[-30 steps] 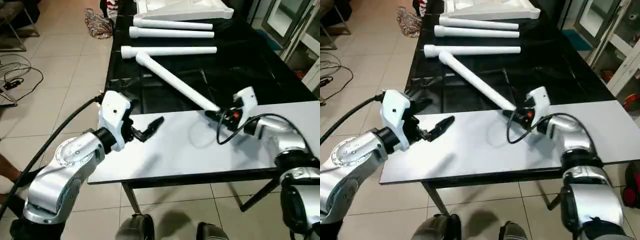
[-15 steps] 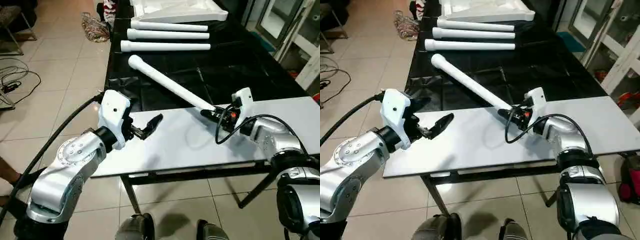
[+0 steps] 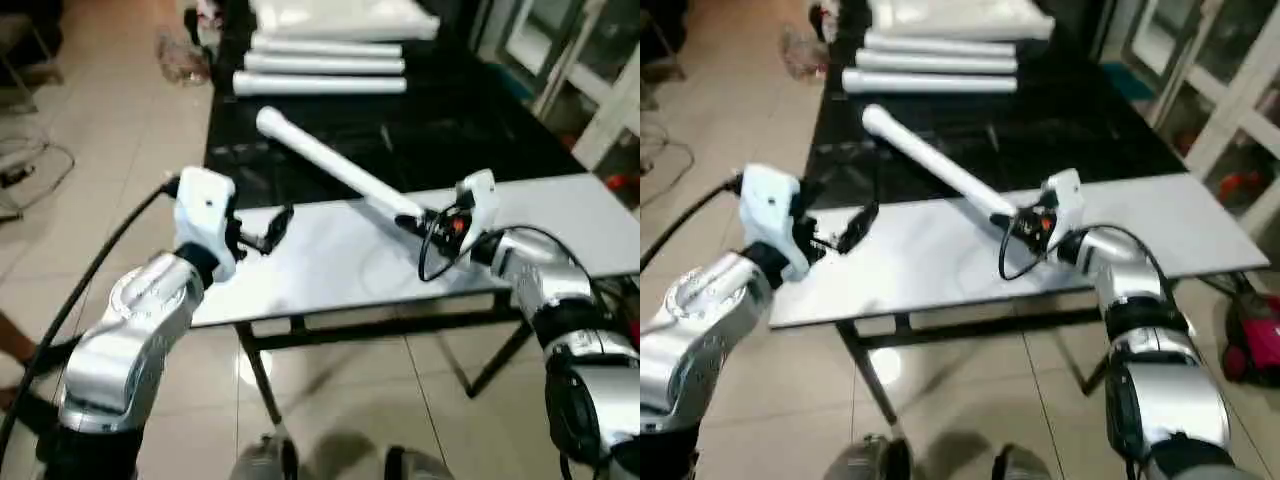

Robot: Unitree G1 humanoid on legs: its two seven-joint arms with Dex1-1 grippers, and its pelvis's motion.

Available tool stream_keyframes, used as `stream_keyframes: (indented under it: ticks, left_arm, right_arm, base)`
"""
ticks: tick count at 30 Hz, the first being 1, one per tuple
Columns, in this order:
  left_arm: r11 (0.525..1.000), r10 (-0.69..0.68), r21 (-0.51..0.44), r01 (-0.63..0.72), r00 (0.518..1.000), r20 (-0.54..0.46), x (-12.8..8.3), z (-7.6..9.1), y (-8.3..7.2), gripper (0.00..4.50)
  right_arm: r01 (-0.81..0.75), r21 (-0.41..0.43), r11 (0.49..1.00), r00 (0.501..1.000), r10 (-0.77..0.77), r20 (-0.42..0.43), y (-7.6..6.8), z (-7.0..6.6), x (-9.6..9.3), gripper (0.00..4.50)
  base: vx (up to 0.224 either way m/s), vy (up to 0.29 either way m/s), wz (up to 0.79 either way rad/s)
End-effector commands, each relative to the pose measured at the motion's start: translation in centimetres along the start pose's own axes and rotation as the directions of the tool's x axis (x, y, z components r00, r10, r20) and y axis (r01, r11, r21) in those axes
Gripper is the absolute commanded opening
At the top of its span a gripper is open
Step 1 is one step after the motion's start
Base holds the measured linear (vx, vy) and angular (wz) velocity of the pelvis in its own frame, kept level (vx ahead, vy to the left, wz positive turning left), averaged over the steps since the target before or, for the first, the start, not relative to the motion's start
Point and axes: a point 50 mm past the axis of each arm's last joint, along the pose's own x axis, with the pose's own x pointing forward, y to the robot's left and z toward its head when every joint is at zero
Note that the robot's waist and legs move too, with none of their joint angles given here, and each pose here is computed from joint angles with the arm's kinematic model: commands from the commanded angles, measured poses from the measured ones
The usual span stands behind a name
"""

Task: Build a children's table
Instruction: Move to table

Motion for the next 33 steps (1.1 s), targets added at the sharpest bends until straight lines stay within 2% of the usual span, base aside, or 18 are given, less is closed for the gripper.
stream_keyframes:
  ticks: [1, 7, 21, 29, 33]
  left_arm:
    - [1.000, 0.011, -0.004, -0.011, 1.000, 0.000, -0.19, 0.10, 0.09, 4.50]
    - [1.000, 0.011, -0.011, -0.011, 1.000, 0.003, -0.09, 0.17, 0.04, 4.50]
    - [1.000, 0.015, -0.005, -0.015, 1.000, 0.000, -0.28, 0.15, 0.11, 4.50]
    - [1.000, -0.007, 0.026, 0.008, 1.000, -0.012, -0.19, 0.02, 0.00, 4.50]
    - [0.997, -0.065, 0.038, 0.065, 0.998, -0.009, 0.25, 0.31, -0.06, 4.50]
  right_arm:
    - [0.005, -0.011, 1.000, 1.000, -0.005, 0.025, 0.00, 0.47, -0.05, 1.17]
    - [0.013, -0.019, 1.000, 1.000, -0.012, 0.022, -0.02, 0.58, 0.06, 1.17]
    - [0.012, -0.030, 0.999, 1.000, -0.011, 0.018, 0.19, 0.59, 0.38, 1.17]
    - [0.012, -0.035, 0.999, 1.000, -0.011, 0.022, 0.24, 0.68, 0.48, 1.17]
    - [0.004, -0.043, 0.999, 1.000, -0.003, 0.025, 0.31, 0.88, 0.55, 1.17]
  base:
    - [0.000, 0.000, 0.00]
    - [-0.016, -0.081, 0.01]
    - [0.098, -0.048, 0.12]
    - [-0.039, 0.009, -0.10]
    - [-0.106, 0.004, -0.01]
